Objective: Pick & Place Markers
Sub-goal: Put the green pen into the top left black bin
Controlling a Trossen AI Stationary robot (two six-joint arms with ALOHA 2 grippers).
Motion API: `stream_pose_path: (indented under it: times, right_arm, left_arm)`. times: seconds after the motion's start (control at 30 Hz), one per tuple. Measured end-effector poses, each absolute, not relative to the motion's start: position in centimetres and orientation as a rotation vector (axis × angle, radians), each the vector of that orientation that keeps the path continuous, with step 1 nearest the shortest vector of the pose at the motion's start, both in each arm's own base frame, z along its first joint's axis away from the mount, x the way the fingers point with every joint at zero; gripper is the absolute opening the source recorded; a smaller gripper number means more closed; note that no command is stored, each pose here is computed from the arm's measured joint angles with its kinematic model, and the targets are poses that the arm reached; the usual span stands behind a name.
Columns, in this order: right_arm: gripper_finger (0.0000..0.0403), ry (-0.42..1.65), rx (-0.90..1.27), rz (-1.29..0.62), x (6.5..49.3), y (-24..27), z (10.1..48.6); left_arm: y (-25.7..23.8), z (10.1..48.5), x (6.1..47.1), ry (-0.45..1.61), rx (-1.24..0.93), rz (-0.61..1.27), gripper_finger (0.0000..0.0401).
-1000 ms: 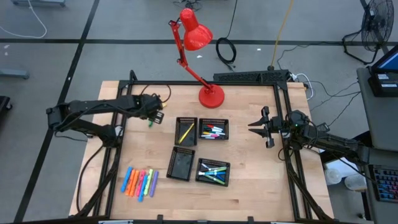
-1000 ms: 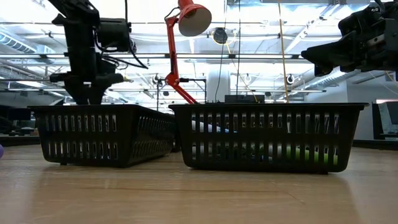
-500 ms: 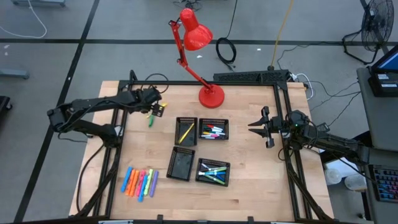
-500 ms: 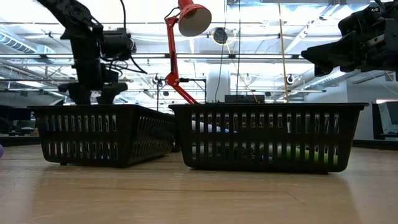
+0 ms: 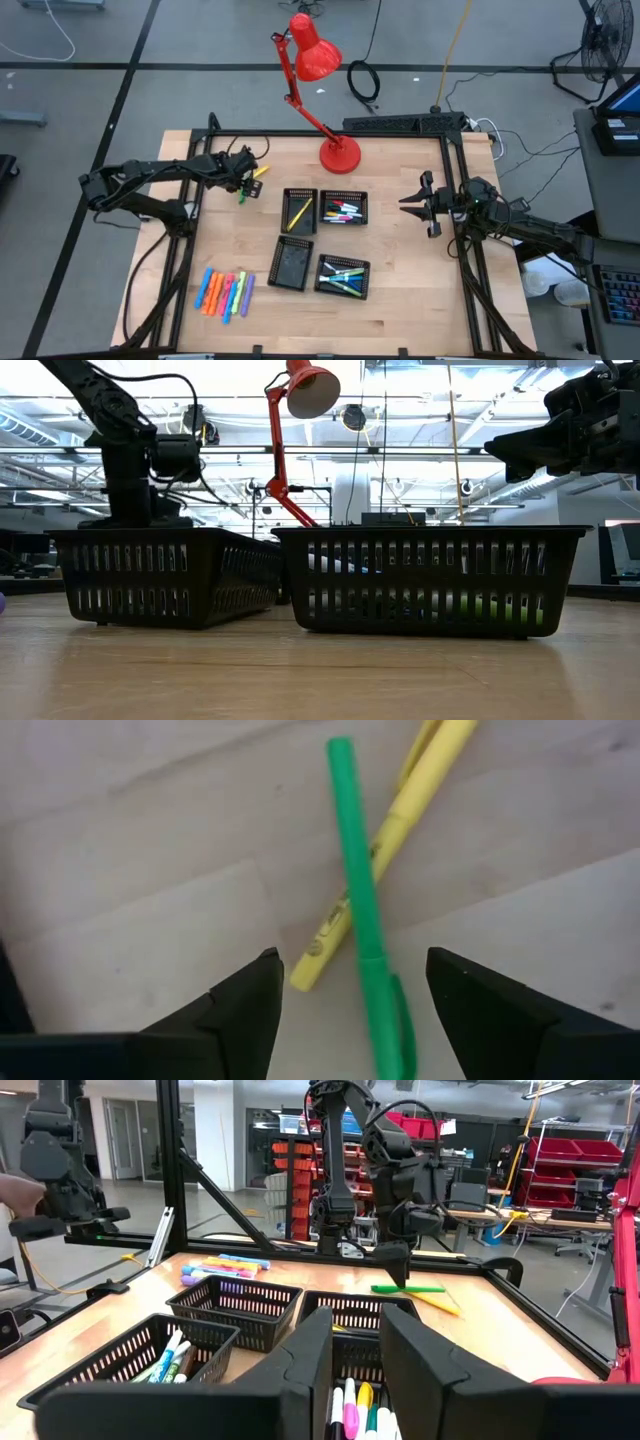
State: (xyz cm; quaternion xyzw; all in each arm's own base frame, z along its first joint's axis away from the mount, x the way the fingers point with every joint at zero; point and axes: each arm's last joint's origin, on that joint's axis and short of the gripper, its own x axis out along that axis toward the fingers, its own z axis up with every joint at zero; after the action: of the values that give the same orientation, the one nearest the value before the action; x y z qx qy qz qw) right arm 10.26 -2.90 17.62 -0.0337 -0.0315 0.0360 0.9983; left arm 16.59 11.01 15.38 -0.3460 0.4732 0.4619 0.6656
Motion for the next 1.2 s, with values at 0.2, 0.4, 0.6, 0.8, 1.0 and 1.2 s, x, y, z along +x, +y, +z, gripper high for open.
stream_pose_path:
  times: [0.2,0.4,0.6,0.8,1.0,1.2]
  right_arm:
    - [0.0077,-0.063,-0.067,0.072,10.3,-2.9,17.6]
    - [0.0077,-0.063,-0.068,0.072,10.3,-2.9,17.6]
    - [0.0077,-0.063,-0.068,0.072,10.3,-2.9,17.6]
    - [0.0077,-0.063,-0.068,0.072,10.3,-2.9,17.6]
    - [0.0077,-0.064,-0.068,0.072,10.3,-2.9,17.6]
    - [0.0077,-0.063,-0.068,0.072,10.3,-2.9,17.6]
  left_arm:
    - [10.8,14.2,16.2,1.047,-0.770,1.034,0.0254]
    - [11.0,14.3,16.6,1.008,-0.753,1.010,0.0246]
    - [11.5,14.6,17.0,0.942,-0.715,1.018,0.0233]
    - [12.1,14.7,16.8,0.901,-0.684,1.092,0.0228]
    - [12.6,14.7,16.4,0.891,-0.687,1.138,0.0226]
    - [13.3,14.9,16.3,0.843,-0.682,1.181,0.0225]
